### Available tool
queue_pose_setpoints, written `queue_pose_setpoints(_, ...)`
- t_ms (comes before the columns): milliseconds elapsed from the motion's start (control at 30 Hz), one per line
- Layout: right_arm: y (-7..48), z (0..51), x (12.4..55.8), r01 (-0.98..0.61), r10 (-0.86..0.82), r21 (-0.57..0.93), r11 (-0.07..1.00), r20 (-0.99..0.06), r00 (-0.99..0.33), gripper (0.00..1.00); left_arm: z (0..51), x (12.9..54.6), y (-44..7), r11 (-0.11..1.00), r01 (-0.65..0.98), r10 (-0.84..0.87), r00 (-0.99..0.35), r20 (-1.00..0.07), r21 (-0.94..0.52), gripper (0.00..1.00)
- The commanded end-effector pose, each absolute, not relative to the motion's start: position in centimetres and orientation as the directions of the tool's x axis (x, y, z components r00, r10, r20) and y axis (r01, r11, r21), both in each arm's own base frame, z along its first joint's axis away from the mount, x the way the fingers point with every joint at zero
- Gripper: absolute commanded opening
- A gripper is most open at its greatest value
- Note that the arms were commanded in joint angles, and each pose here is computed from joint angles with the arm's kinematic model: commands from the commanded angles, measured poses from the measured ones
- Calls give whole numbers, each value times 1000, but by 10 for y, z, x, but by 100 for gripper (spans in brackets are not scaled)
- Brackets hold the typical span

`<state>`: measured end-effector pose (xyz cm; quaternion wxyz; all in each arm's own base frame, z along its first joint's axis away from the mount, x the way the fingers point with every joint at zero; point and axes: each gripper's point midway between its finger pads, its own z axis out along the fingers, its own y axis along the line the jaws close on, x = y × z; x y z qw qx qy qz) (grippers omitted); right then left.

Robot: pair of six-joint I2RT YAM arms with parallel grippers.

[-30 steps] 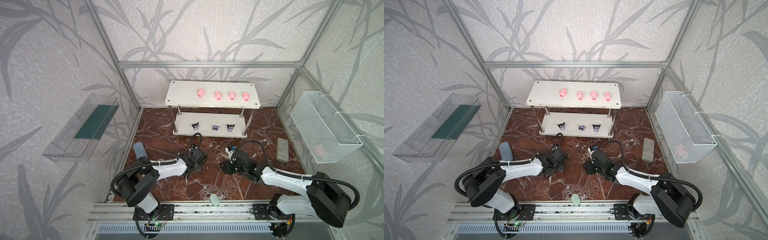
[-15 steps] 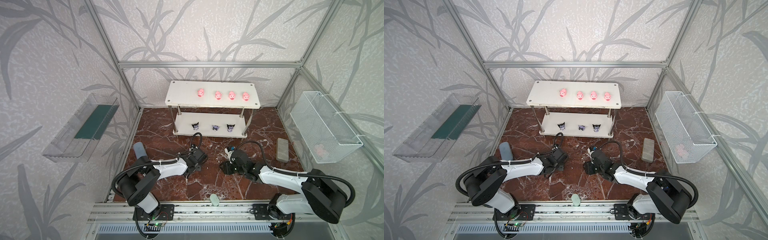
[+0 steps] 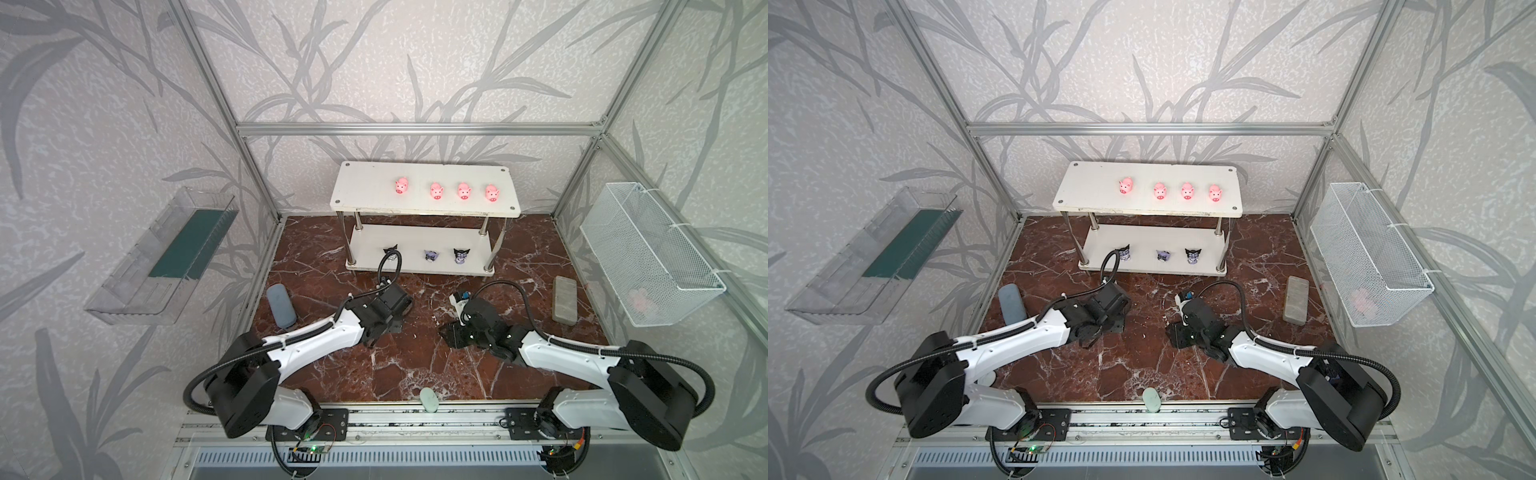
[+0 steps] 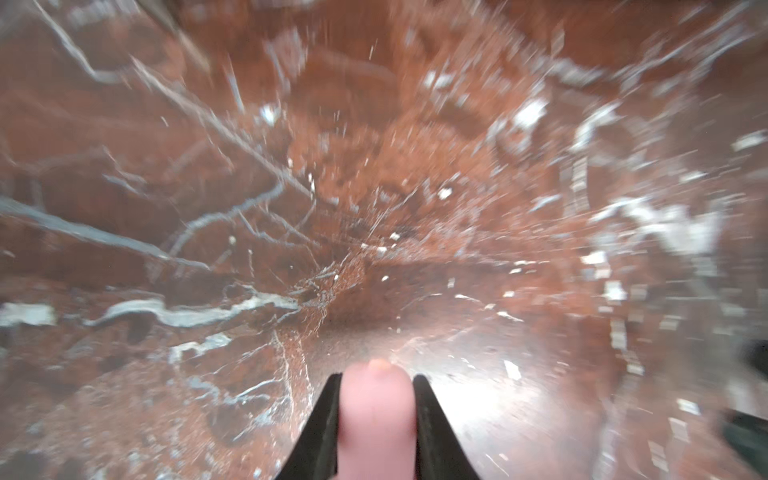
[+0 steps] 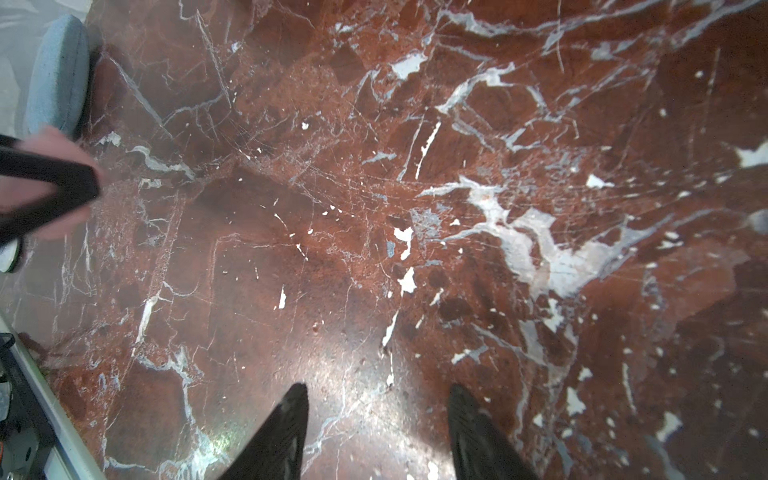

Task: Place and organize the plastic toys onto the shelf
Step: 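Lift the pink pig with the left gripper and carry it over the top shelf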

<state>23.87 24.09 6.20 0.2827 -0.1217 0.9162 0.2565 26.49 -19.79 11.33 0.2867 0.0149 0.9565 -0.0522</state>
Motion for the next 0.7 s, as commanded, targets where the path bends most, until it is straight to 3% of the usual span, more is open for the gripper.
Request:
queue_pose_setpoints(0, 241, 76, 247, -382, -79, 380, 842, -614, -786, 55, 157, 255, -179, 995, 79, 33, -819, -572, -55, 26)
queue_pose_setpoints(367, 244, 71, 248, -374, -65, 402, 836, -604, -794, 55, 327, 283, -130, 993, 56, -40, -659, -751, -102, 26)
queue_pose_setpoints(667, 242, 71, 247, -368, -59, 399, 840, -607, -792, 55, 404, 331, -132, 989, 92, -49, -538, -842, -117, 26)
